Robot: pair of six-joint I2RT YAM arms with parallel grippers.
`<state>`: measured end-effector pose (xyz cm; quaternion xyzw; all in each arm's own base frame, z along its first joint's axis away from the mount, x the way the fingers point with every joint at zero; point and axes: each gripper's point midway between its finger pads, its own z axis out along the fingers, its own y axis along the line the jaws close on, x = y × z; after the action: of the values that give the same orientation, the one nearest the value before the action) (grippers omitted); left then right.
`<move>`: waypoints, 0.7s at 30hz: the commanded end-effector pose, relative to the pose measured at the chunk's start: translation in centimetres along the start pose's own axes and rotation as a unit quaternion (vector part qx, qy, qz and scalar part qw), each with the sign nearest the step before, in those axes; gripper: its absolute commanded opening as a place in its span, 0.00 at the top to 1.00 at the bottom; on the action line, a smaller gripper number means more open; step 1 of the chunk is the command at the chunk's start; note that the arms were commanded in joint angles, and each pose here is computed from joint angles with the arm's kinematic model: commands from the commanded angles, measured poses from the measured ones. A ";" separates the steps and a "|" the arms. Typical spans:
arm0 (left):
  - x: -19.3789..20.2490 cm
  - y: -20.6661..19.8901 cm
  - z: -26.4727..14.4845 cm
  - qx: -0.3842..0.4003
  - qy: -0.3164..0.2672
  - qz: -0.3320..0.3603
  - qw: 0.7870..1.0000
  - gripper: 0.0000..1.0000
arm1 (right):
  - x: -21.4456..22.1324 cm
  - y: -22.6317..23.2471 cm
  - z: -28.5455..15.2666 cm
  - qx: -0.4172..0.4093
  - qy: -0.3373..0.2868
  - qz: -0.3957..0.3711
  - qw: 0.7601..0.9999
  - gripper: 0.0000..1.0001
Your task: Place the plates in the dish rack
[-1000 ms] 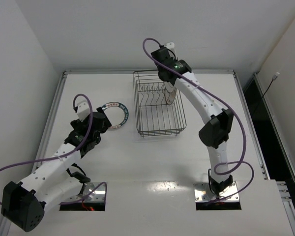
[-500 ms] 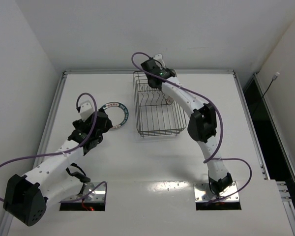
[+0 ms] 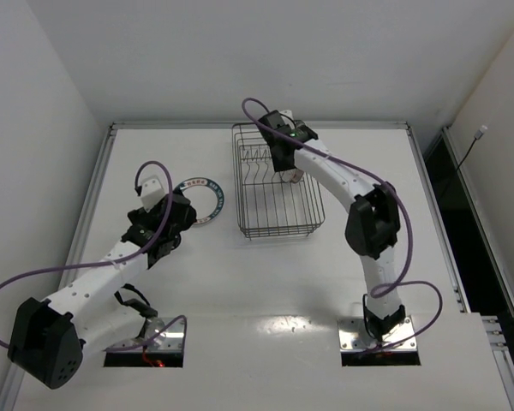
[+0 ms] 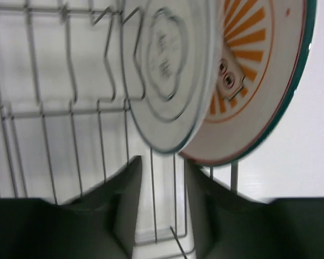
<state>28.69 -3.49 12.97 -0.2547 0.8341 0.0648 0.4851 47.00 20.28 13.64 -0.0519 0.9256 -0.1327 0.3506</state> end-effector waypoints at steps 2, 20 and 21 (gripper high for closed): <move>-1.4 -1.0 0.1 0.011 -0.015 -0.019 1.000 0.00 | -2.5 0.0 -7.6 -0.103 -0.043 0.073 0.991 0.55; -1.8 -5.5 2.9 0.205 0.076 -0.208 0.953 0.02 | 6.1 -5.7 -21.1 -0.236 -0.103 0.111 0.960 0.29; -1.7 -4.0 4.0 0.205 0.070 -0.234 0.948 0.04 | 6.3 -5.7 -21.3 -0.240 -0.103 0.110 0.959 0.29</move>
<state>34.06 -4.18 12.88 -0.3297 0.8046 -0.1326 0.4757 28.98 17.58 27.39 -0.0431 0.8855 0.1177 0.4474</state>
